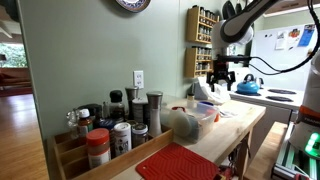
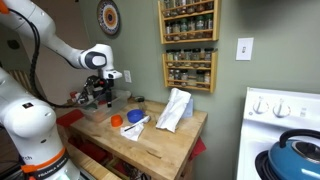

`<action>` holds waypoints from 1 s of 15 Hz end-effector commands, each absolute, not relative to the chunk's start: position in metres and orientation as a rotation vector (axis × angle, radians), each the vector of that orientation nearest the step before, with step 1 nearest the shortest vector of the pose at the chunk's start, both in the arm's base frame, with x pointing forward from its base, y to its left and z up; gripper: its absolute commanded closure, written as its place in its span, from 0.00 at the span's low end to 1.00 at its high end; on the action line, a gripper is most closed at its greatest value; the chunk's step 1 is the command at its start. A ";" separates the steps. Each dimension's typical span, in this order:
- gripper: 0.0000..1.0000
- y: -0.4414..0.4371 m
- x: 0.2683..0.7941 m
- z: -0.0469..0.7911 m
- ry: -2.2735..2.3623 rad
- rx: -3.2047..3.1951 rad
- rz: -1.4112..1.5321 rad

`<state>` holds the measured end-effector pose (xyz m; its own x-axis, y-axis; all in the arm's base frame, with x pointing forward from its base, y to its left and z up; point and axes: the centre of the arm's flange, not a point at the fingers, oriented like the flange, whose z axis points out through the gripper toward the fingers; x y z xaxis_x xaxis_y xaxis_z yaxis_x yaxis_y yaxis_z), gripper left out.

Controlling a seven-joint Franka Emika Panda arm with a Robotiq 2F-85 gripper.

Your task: Flip the orange bowl anticlockwise twice to position it upright and then pick it up and put it in the blue bowl

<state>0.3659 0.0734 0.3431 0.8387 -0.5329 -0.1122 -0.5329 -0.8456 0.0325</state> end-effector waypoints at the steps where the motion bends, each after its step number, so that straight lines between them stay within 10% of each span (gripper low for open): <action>1: 0.00 0.064 0.362 0.302 -1.129 3.060 -0.282; 15: 0.00 0.038 0.373 0.257 -1.452 2.988 -0.426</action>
